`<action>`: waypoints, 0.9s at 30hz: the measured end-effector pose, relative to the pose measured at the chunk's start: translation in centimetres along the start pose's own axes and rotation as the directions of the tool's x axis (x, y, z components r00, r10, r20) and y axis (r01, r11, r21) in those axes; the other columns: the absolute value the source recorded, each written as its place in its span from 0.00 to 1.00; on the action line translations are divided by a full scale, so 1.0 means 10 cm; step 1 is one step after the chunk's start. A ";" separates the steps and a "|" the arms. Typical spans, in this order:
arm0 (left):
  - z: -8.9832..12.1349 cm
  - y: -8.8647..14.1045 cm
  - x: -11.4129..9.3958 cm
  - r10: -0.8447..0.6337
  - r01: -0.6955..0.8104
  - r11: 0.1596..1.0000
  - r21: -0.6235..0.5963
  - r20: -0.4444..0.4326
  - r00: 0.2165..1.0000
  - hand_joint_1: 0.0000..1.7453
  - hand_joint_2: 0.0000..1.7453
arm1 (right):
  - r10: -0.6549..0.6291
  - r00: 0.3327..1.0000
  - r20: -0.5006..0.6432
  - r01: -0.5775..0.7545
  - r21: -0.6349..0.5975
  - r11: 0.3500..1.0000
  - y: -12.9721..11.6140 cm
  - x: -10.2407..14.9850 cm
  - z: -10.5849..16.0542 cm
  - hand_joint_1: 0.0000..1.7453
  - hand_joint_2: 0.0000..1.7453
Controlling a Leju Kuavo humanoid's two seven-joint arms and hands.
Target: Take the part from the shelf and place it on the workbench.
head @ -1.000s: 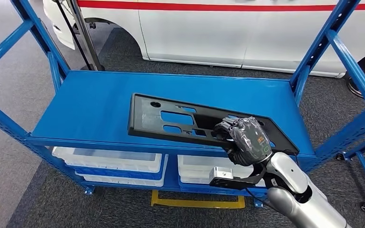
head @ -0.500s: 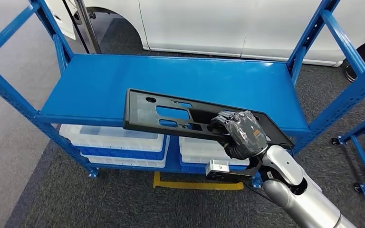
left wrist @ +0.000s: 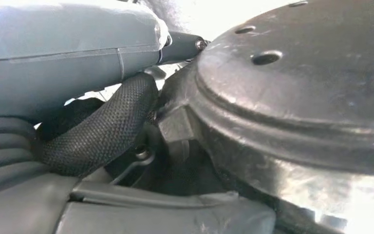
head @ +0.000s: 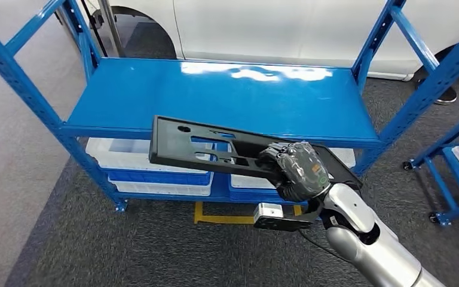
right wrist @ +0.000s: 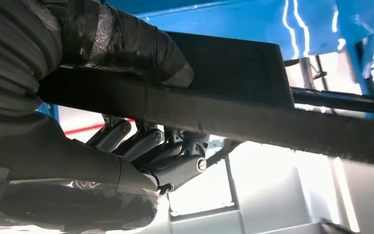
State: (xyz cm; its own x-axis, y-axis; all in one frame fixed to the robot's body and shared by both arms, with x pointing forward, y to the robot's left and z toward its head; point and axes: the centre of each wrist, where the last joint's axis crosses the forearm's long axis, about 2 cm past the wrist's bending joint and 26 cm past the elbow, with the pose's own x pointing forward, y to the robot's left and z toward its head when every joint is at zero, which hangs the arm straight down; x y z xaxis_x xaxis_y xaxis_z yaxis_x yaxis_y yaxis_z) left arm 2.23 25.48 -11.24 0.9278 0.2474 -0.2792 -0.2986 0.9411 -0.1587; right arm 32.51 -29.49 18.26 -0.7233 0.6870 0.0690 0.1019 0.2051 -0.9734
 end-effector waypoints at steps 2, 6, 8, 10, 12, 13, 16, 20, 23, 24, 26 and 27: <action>0.00 0.03 0.01 0.003 -0.003 1.000 0.010 -0.001 1.000 0.00 1.00 | 0.011 1.000 0.004 -0.011 -0.012 1.000 -0.05 -0.02 -0.03 1.00 1.00; 0.01 0.07 0.01 0.011 -0.011 0.999 0.030 0.002 1.000 0.00 1.00 | 0.011 1.000 0.015 -0.010 -0.025 1.000 -0.07 0.00 -0.08 1.00 1.00; 0.01 0.10 0.01 0.013 -0.013 0.999 0.033 0.003 1.000 0.00 1.00 | 0.005 1.000 0.016 -0.004 -0.022 1.000 -0.05 0.02 -0.08 1.00 1.00; 0.02 0.12 0.02 0.015 -0.015 0.999 0.032 0.005 1.000 0.00 1.00 | -0.003 1.000 0.015 0.003 -0.013 1.000 -0.01 0.04 -0.06 1.00 1.00; 0.02 0.11 0.03 0.014 -0.014 0.999 0.028 0.009 1.000 0.00 1.00 | -0.010 1.000 0.016 0.010 -0.005 1.000 0.02 0.06 -0.05 1.00 1.00; 0.02 0.07 0.04 0.012 -0.012 1.000 0.022 0.010 1.000 0.00 1.00 | -0.011 1.000 0.017 0.011 -0.004 1.000 0.03 0.06 -0.04 1.00 1.00; 0.03 0.00 0.07 0.006 -0.006 1.000 0.005 0.014 1.000 0.00 1.00 | 0.009 1.000 0.026 -0.009 -0.023 1.000 -0.06 0.03 -0.09 1.00 1.00; 0.04 0.00 0.12 0.003 -0.003 1.000 0.008 0.019 1.000 0.00 1.00 | 0.028 0.999 0.039 -0.026 -0.045 0.999 -0.15 0.01 -0.12 1.00 1.00; 0.08 0.00 0.20 -0.003 0.003 1.000 0.009 0.023 1.000 0.00 1.00 | 0.037 0.998 0.055 -0.033 -0.062 0.998 -0.22 0.02 -0.13 1.00 1.00; 0.08 0.00 0.22 -0.004 0.004 1.000 0.010 0.023 1.000 0.00 1.00 | 0.035 0.998 0.058 -0.032 -0.065 0.997 -0.23 0.03 -0.13 1.00 1.00; 0.09 0.01 0.24 -0.006 0.006 1.000 0.014 0.026 1.000 0.00 1.00 | 0.024 0.998 0.062 -0.020 -0.061 0.998 -0.20 0.05 -0.12 1.00 1.00; 0.09 -0.01 0.25 -0.009 0.009 1.000 0.011 0.029 1.000 0.00 1.00 | 0.018 0.998 0.065 -0.015 -0.060 0.998 -0.19 0.06 -0.12 1.00 1.00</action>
State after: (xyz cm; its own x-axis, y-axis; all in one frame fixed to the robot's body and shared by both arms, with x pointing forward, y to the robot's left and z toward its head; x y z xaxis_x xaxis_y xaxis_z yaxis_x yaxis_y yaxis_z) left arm 4.78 26.21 -11.03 0.9366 0.2450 -0.2504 -0.2876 0.9459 -0.1503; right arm 32.68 -28.66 20.45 -0.7642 0.6440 0.0367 0.1531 0.2364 -0.9595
